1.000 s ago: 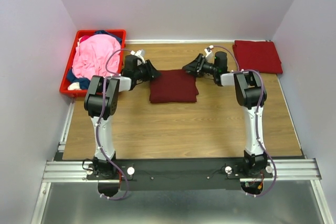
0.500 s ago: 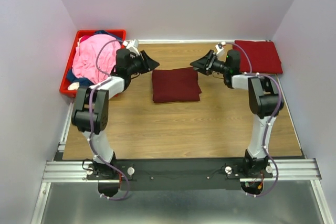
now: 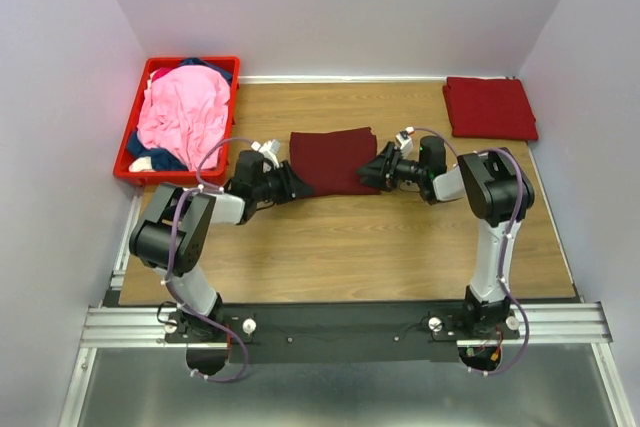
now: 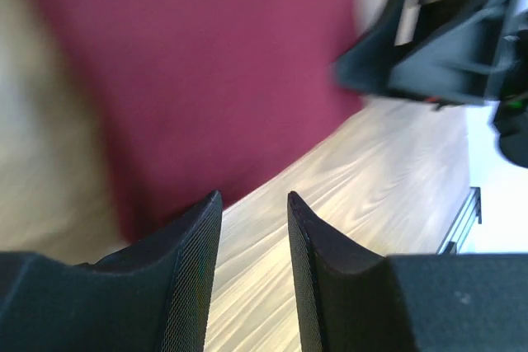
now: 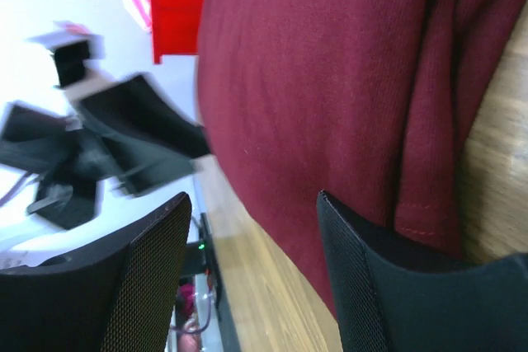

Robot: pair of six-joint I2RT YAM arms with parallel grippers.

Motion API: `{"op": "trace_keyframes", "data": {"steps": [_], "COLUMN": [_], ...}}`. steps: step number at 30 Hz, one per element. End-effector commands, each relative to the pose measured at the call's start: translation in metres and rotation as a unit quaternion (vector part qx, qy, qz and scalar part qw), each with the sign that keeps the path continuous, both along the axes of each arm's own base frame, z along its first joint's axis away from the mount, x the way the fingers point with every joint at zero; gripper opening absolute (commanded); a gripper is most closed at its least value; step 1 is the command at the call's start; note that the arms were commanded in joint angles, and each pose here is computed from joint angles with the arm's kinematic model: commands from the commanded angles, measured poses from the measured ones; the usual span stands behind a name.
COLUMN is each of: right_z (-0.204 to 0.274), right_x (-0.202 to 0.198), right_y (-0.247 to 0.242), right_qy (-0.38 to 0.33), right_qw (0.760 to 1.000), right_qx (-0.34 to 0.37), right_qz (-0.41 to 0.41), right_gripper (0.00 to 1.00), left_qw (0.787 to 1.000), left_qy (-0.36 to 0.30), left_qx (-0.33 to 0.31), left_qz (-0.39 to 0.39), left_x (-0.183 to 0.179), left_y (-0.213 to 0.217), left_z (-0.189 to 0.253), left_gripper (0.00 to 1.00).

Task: Fold and stack the t-shirts
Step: Fold the tshirt

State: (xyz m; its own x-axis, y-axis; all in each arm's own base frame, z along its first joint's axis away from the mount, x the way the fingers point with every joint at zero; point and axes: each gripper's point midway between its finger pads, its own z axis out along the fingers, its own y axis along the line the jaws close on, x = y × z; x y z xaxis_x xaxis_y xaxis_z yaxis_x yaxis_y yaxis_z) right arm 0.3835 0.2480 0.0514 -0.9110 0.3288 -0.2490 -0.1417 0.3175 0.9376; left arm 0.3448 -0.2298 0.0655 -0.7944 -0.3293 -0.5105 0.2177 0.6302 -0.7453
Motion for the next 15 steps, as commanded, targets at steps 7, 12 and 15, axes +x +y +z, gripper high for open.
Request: {"op": "trace_keyframes", "data": {"steps": [7,12,15], "right_z": [-0.011,0.058,0.105], "right_x": [0.005,-0.005,-0.004], "right_y": [-0.024,0.016,0.056], "right_qy": [0.003,-0.047,-0.081], "right_qw": [0.998,0.999,0.996], "right_qx": [-0.03,0.013,0.041], "right_qz": [-0.049,0.0,0.021], "right_gripper": [0.7,0.71,0.72], "left_qw": [0.997,0.996,0.983], "left_qy": [0.028,-0.027,-0.12], "left_qx": [-0.022,0.022,0.082], "left_qz": [0.07,0.076,0.114], "left_x": [-0.002,-0.006,0.004], "left_y": [0.039,0.053,0.077], "left_z": [-0.012,0.024,0.087], "left_gripper": [0.45,0.45,0.46]}}
